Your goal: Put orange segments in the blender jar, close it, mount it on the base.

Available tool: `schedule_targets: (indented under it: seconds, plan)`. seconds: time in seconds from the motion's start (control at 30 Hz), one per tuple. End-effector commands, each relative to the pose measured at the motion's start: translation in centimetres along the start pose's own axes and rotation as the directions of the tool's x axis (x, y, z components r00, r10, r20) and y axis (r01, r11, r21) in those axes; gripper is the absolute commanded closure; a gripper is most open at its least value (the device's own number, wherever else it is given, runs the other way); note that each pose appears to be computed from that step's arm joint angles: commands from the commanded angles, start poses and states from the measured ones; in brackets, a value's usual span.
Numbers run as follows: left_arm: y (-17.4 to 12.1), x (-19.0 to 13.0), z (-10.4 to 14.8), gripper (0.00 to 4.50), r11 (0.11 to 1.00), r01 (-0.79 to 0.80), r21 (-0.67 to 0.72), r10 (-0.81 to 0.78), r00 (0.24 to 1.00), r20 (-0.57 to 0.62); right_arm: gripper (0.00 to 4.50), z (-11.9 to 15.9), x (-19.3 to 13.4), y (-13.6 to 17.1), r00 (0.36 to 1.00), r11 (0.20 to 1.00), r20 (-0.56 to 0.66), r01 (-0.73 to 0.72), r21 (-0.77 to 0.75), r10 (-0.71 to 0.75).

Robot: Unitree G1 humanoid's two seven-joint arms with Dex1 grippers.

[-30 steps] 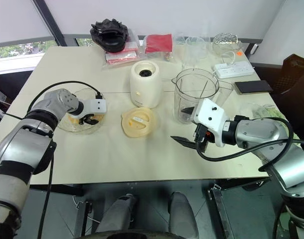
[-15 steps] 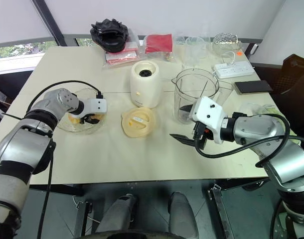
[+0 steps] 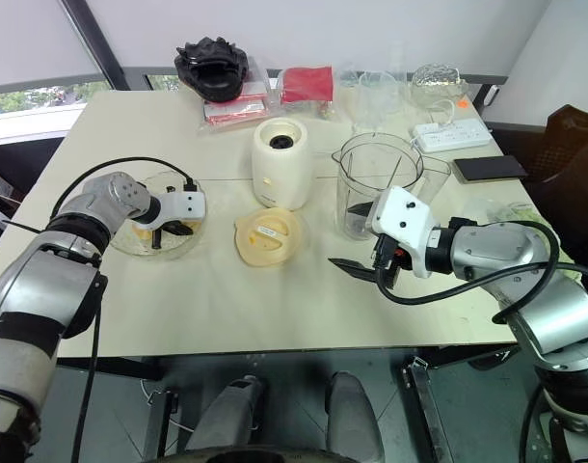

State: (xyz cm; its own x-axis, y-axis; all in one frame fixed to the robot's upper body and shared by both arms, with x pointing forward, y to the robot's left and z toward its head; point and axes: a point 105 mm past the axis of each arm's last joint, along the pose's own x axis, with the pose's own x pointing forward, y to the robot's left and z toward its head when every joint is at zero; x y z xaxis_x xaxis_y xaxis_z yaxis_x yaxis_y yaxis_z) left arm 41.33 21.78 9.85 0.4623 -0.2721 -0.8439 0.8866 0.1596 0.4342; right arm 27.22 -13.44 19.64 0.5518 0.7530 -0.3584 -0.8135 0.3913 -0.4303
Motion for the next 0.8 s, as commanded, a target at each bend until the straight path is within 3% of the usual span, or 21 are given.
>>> schedule_targets:
  seconds: [0.03, 0.3, 0.4, 0.5, 0.63, 0.8]
  plan:
    - [1.4, -1.8, 0.3, 3.84, 0.996, -0.053, -0.068, 0.059, 0.994, 0.09, 0.0, 1.1, -0.1, -0.3, 0.999, 0.999, 0.039, 0.018, -0.041, -0.017]
    - [2.2, -5.3, -1.7, 3.84, 0.968, -0.132, -0.212, 0.185, 0.949, 0.255, 0.0, 0.9, 0.3, -0.2, 0.999, 0.999, 0.047, 0.018, -0.033, -0.016]
    - [3.7, -8.0, -1.8, 3.84, 0.92, -0.196, -0.341, 0.323, 0.87, 0.372, 0.0, 0.6, 0.4, 0.0, 0.999, 1.0, 0.043, 0.014, -0.024, -0.013]
    - [6.0, -11.5, 0.0, 3.84, 0.876, -0.277, -0.396, 0.453, 0.756, 0.473, 0.0, 0.3, 0.4, 0.2, 0.999, 1.0, 0.039, 0.019, -0.013, -0.018]
    - [8.4, -15.7, 5.1, 3.84, 0.878, -0.312, -0.363, 0.477, 0.63, 0.613, 0.0, -0.1, 0.5, 0.5, 0.998, 0.999, 0.036, 0.048, 0.003, -0.048]
    - [9.8, -18.2, 14.5, 3.84, 0.925, -0.293, -0.244, 0.364, 0.495, 0.789, 0.0, -0.6, 0.6, 1.3, 0.991, 0.992, 0.042, 0.125, 0.031, -0.126]
